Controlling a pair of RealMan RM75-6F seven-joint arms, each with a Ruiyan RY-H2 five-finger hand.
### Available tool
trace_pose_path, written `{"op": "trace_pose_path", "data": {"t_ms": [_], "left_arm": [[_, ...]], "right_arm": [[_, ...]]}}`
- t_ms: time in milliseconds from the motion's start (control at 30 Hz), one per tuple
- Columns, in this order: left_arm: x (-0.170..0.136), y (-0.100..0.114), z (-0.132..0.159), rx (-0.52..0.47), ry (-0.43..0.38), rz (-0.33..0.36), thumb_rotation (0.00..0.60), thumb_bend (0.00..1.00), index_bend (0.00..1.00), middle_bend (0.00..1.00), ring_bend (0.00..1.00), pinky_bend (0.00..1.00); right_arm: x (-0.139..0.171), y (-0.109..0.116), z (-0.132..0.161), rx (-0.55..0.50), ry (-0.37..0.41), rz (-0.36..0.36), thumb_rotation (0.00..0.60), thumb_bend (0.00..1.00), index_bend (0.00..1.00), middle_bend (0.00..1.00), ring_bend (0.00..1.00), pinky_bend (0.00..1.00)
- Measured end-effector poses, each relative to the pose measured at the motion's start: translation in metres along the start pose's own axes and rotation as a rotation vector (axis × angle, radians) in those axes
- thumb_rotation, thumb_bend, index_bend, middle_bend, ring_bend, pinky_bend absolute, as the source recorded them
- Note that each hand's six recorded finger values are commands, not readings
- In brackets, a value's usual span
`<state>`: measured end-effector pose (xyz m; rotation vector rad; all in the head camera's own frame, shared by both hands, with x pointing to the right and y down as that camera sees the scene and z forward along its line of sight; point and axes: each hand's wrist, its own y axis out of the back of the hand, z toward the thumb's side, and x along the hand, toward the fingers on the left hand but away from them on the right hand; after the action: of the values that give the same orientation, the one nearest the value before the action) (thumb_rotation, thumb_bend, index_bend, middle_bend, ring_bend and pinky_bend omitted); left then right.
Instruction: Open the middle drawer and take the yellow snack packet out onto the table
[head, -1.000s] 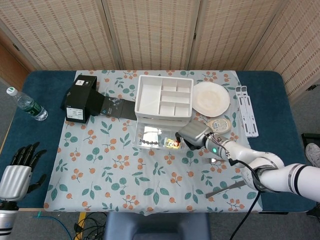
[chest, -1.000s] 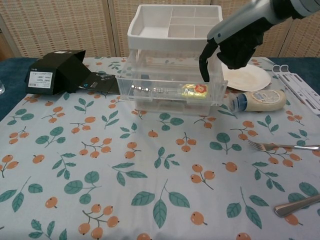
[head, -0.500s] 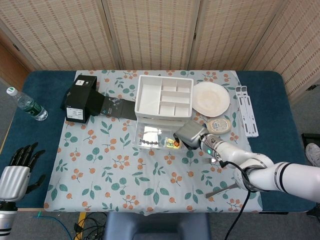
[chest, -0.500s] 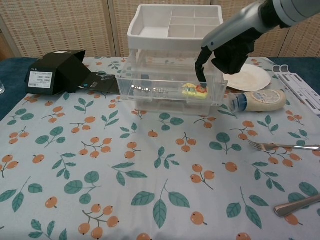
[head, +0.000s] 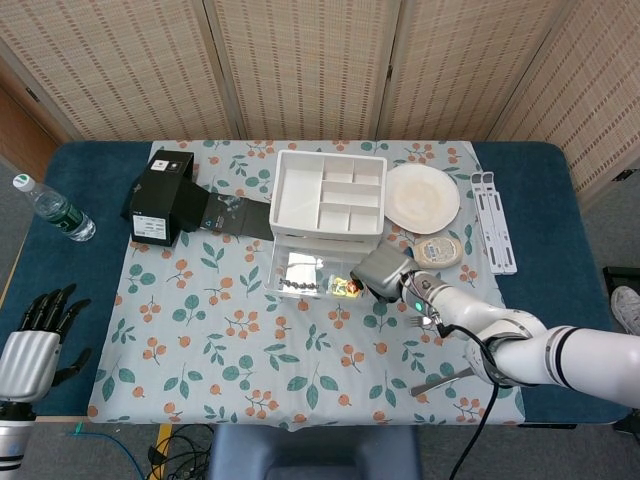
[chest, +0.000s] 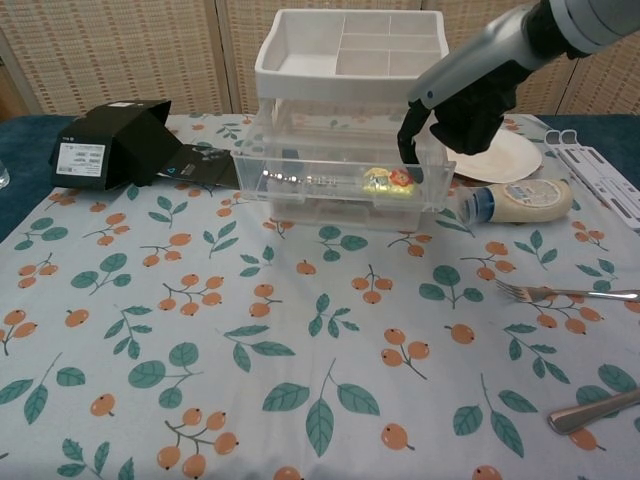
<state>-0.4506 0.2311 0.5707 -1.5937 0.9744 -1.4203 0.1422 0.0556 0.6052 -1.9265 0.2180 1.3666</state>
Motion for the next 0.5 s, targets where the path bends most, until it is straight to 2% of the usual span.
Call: {"op": "trace_pose_path", "data": {"t_ms": [167, 500], "left_arm": [[0.000, 0.000, 0.000, -0.001, -0.002, 0.002, 0.600, 0.27, 0.18, 0.07, 0.07, 0.09], [-0.002, 0.001, -0.001, -0.002, 0.004, 0.007, 0.600, 0.27, 0.18, 0.07, 0.06, 0.09]], "right_arm": [[-0.005, 0.000, 0.005, 0.009, 0.006, 0.000, 0.600, 1.00, 0.34, 1.00, 1.00, 1.00], [-0.015, 0.011, 0.015, -0.017, 0.012, -0.046, 0.600, 1.00, 0.34, 1.00, 1.00, 1.00]]}}
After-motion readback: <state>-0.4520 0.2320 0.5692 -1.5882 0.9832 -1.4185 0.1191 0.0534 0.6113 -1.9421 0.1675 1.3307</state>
